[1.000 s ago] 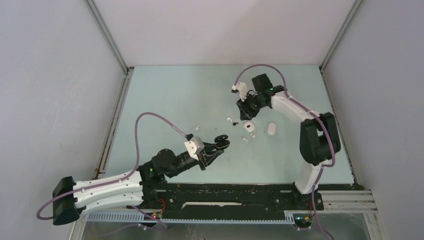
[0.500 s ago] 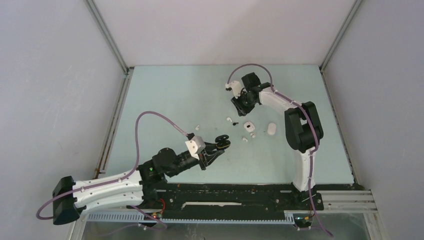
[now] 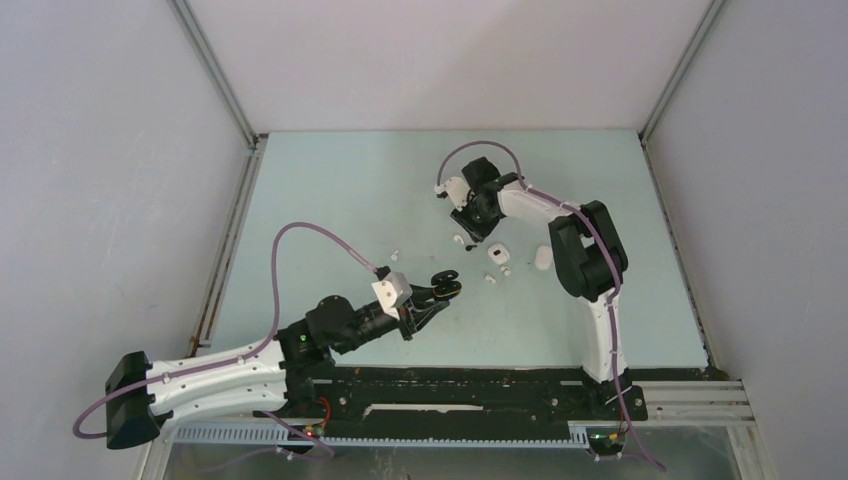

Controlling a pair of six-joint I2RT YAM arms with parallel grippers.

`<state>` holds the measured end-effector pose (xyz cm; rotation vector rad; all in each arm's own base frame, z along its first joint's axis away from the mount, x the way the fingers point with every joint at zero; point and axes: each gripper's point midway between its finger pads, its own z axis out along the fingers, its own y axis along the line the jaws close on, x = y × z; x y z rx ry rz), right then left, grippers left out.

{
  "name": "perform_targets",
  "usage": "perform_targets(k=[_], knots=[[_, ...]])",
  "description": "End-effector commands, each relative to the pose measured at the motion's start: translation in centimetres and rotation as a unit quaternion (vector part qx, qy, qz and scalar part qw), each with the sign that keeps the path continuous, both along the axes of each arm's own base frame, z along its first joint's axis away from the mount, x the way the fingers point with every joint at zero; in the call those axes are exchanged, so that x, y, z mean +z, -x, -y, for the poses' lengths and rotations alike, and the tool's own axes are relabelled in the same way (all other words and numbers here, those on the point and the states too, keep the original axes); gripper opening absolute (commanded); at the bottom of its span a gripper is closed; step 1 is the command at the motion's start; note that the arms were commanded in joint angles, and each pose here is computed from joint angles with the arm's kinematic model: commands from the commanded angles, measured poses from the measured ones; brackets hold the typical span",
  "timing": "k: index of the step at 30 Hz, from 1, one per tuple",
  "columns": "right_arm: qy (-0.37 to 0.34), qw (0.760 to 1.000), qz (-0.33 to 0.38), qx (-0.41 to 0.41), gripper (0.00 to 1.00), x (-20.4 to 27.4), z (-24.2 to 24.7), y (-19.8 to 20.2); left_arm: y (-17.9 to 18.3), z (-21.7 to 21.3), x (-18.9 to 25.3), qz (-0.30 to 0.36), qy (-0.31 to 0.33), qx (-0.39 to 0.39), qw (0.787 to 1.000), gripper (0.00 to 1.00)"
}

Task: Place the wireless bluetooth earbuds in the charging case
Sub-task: Pick up the earbud from the center of the board.

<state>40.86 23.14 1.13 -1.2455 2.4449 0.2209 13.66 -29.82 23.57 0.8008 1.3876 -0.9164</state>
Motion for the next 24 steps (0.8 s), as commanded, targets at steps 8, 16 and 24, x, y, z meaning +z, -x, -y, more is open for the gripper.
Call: perform_targets(k=[8,16,24], knots=[[0.040,0.998,-0.031,0.028,0.33,-0.6,0.1,4.9,0.4,1.0,2.1,0.011,0.028,-0.019,0.999,0.00],[0.003,0.999,-0.032,-0.002,0.34,3.4,0.9,4.5,0.4,0.6,1.7,0.008,0.027,-0.015,0.999,0.00],[-0.081,0.992,-0.082,-0.050,0.36,4.8,-2.1,5.3,0.4,0.7,1.5,0.006,0.025,-0.017,1.000,0.00]])
